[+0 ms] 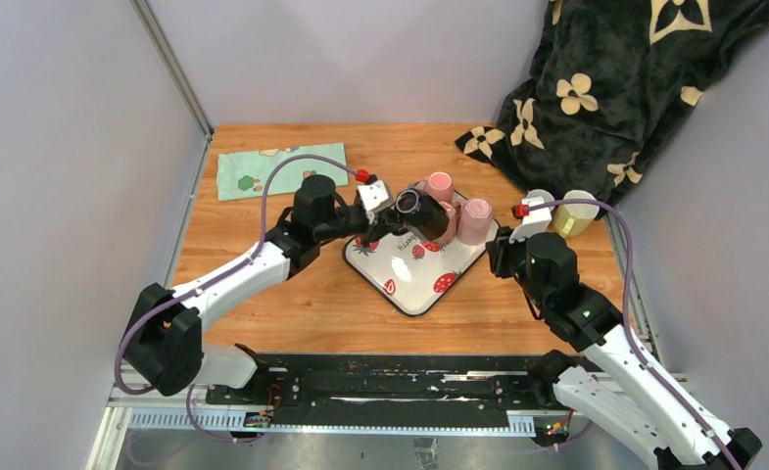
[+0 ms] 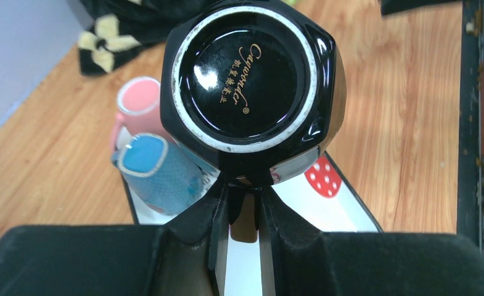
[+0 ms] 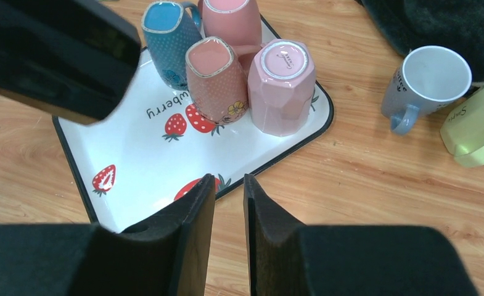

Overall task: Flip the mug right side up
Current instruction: Turn over the cup on the tray.

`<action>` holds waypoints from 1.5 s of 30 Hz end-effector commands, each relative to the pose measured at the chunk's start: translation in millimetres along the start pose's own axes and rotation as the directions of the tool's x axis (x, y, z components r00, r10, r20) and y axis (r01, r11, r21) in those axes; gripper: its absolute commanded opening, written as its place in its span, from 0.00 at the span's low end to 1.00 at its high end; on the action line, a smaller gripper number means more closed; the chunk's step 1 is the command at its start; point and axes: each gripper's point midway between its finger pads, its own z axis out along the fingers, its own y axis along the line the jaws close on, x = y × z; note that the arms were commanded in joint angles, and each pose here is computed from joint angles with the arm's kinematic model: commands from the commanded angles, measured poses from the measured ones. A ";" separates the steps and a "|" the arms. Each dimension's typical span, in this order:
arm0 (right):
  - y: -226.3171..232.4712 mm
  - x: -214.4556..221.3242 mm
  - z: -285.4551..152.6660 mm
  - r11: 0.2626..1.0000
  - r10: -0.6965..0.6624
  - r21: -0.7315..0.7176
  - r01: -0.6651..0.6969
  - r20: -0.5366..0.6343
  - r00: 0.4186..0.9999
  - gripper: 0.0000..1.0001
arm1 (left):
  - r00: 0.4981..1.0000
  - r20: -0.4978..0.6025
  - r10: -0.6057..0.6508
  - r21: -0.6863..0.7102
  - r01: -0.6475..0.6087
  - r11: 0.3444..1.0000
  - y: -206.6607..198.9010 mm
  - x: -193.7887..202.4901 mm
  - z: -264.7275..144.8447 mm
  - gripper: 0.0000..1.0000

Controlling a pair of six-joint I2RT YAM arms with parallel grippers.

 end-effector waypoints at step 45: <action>170.3 -153.2 -45.6 0.473 0.221 -0.818 0.326 0.468 0.856 0.49 | 0.444 0.873 -0.203 0.119 0.210 0.971 -29.2 -220.2 -143.4 0.00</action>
